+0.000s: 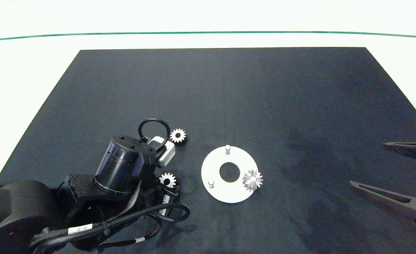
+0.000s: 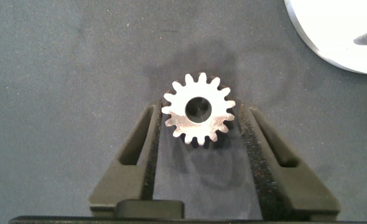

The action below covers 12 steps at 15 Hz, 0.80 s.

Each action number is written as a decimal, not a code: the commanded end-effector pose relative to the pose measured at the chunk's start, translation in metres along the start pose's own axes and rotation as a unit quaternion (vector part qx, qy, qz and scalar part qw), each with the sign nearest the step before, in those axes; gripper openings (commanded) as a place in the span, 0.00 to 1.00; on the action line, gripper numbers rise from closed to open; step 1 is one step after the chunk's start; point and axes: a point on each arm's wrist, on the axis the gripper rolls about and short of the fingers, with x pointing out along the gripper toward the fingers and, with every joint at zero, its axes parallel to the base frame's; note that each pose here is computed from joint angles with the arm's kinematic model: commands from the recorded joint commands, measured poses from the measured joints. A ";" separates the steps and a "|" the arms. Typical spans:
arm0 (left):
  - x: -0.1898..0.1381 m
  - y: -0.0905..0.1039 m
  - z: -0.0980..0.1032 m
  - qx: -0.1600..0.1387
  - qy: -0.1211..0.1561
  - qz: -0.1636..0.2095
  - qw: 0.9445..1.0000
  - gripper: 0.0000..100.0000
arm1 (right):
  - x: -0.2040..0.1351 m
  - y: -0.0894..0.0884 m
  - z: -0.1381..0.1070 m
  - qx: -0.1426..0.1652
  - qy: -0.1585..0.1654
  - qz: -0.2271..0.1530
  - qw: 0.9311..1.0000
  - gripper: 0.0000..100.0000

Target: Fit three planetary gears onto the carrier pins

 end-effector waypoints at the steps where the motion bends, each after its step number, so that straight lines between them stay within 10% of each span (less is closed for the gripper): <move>1: 0.000 0.000 0.000 -0.001 -0.001 0.002 1.000 0.39 | -0.005 -0.001 0.002 0.002 -0.011 -0.002 1.000 1.00; 6: 0.002 0.000 0.001 -0.003 -0.004 0.003 1.000 0.30 | -0.006 -0.001 0.001 0.002 -0.012 -0.002 1.000 1.00; 12: -0.063 0.014 0.030 -0.022 -0.130 -0.016 0.991 0.22 | -0.009 -0.002 0.001 0.003 -0.015 -0.003 1.000 1.00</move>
